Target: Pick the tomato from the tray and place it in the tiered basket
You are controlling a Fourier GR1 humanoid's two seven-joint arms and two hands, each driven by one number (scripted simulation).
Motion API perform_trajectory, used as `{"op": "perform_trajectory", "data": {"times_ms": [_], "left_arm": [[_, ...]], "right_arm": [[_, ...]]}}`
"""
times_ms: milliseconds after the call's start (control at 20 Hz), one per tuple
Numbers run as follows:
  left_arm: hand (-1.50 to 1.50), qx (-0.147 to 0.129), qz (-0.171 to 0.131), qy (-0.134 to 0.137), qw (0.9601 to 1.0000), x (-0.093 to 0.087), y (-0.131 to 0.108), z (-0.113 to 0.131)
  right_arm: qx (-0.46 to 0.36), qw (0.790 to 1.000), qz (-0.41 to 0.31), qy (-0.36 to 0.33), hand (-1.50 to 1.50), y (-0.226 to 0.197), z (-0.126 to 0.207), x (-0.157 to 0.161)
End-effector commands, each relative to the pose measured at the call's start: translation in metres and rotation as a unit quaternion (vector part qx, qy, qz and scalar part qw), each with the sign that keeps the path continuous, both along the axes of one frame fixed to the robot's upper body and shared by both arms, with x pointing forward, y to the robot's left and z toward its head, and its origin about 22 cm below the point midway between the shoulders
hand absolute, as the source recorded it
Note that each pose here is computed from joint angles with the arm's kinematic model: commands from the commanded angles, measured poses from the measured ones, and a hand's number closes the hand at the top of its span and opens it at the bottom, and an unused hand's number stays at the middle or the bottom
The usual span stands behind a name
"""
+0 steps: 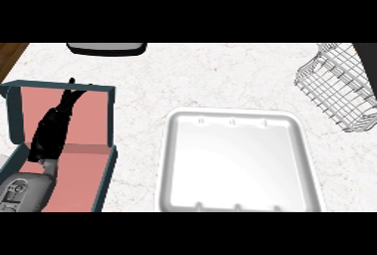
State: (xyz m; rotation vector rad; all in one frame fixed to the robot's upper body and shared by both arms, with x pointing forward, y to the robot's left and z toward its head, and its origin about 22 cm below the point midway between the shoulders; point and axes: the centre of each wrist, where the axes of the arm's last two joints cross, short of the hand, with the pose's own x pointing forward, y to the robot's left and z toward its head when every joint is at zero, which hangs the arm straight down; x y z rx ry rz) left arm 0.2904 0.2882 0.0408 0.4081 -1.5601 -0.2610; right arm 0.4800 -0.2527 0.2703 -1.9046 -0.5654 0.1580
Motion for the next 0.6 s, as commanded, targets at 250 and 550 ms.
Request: {"op": "perform_trajectory", "data": {"times_ms": [250,550], "left_arm": [[0.0,0.003,0.009,0.004,0.9999,-0.001,0.004,0.002],[0.0,-0.001,0.013,0.013,0.9998,-0.017,-0.008,-0.014]], "right_arm": [[0.048,0.998,-0.01,0.03,1.5,-0.007,-0.007,-0.001],[0.119,0.993,0.014,0.016,1.5,-0.045,-0.046,-0.009]]}}
